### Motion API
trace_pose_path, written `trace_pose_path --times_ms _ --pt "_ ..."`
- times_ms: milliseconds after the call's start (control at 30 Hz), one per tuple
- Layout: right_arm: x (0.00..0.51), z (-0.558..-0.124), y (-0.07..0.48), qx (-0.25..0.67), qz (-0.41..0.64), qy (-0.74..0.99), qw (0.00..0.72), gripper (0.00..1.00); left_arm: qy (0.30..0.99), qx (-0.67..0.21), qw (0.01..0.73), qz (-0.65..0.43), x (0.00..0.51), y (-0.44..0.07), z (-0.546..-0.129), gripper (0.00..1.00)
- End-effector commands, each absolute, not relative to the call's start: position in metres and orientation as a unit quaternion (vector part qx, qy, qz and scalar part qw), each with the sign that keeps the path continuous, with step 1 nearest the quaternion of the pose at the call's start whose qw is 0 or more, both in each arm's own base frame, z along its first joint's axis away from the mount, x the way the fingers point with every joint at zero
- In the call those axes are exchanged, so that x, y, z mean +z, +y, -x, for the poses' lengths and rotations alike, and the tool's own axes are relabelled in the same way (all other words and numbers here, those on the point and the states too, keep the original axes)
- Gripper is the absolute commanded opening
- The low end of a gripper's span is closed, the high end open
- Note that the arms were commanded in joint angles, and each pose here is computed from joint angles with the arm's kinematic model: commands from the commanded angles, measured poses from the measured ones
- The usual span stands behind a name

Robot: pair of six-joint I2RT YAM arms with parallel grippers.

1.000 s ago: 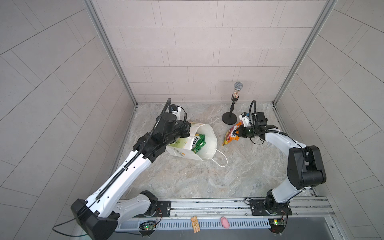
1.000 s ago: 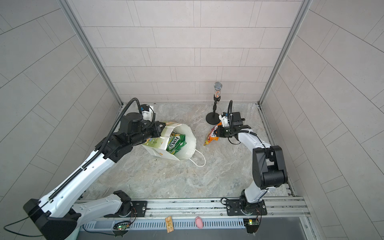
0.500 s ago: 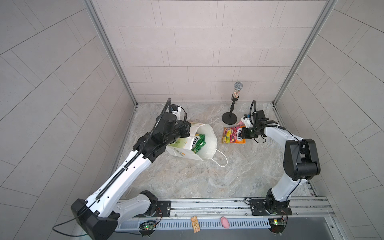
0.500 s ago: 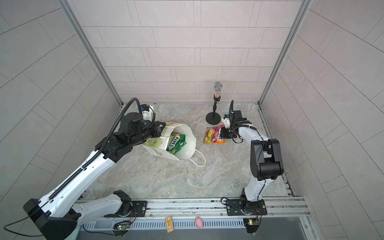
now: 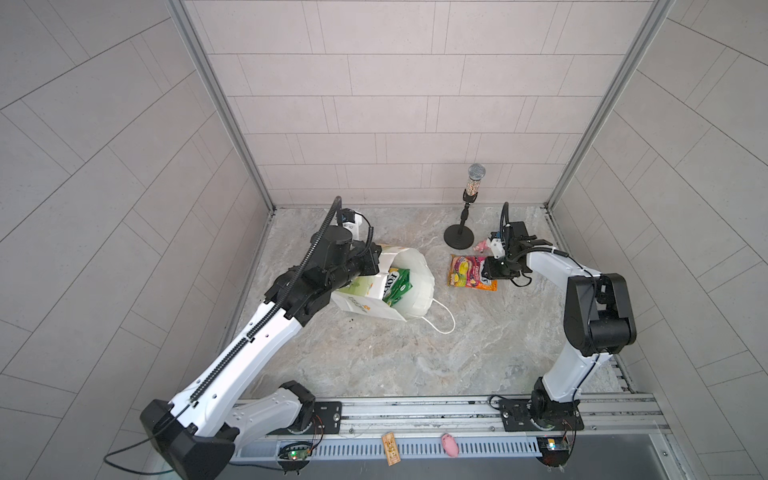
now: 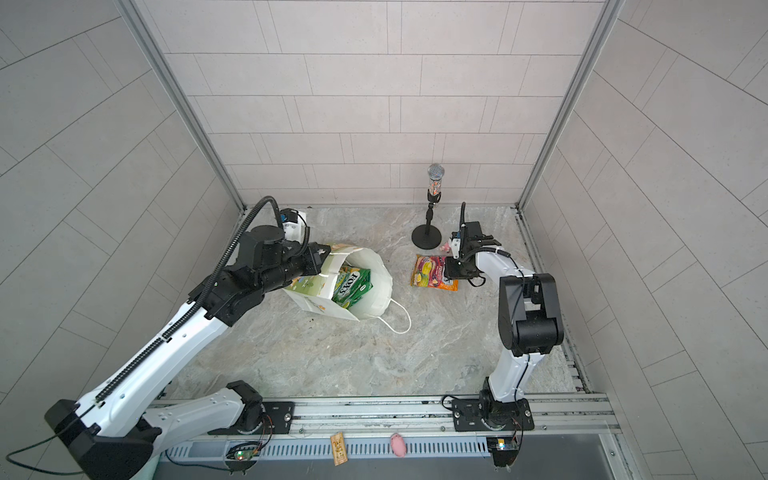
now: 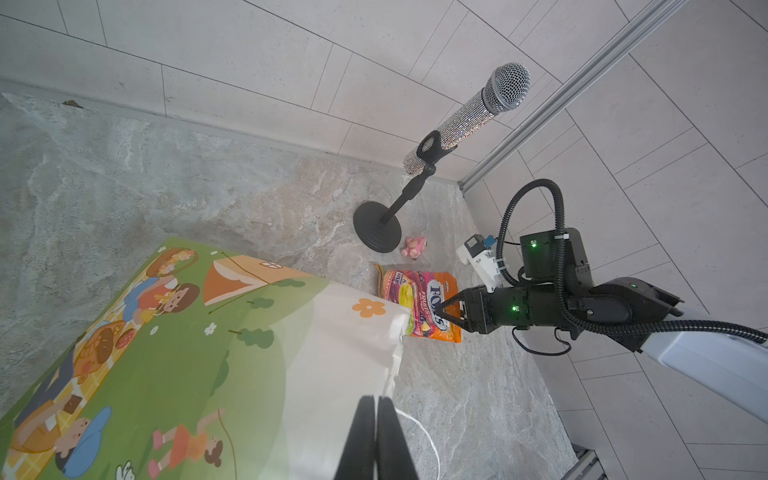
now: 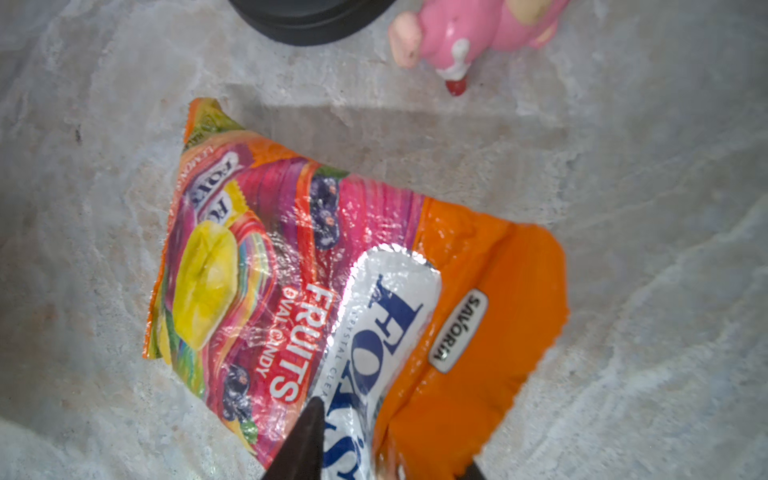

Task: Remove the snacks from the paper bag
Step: 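Lower the orange packet onto the table near the pink toy with the right gripper, then release the orange packet and move the right gripper back over the bag opening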

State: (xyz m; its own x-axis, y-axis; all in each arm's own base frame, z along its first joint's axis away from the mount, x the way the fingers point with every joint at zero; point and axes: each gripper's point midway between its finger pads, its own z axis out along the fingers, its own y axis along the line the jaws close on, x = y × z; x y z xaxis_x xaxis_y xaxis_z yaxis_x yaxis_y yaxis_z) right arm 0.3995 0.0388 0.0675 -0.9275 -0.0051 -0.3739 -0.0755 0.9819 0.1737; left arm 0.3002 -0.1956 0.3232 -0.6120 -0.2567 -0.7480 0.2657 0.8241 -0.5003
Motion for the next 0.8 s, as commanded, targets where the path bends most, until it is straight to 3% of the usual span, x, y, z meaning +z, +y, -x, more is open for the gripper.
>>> trace_pose_path --times_ms 0,200,467,767 --pt "0.073 -0.397 0.024 0.058 -0.001 0.979 0.196 0.48 0.844 -0.299 0.446 -0.010 0.327 -0.194 -0.294 0.00" --pt "0.095 -0.394 0.018 0.049 -0.033 0.968 0.243 0.62 0.843 -0.302 0.445 -0.013 0.328 -0.195 -0.293 0.00" --pt "0.152 -0.375 0.071 0.224 -0.024 0.908 0.353 0.63 0.839 -0.308 0.447 -0.020 0.331 -0.196 -0.291 0.00" --pt "0.222 -0.328 0.137 0.375 0.052 0.831 0.408 0.58 0.832 -0.324 0.449 -0.032 0.335 -0.200 -0.286 0.00"
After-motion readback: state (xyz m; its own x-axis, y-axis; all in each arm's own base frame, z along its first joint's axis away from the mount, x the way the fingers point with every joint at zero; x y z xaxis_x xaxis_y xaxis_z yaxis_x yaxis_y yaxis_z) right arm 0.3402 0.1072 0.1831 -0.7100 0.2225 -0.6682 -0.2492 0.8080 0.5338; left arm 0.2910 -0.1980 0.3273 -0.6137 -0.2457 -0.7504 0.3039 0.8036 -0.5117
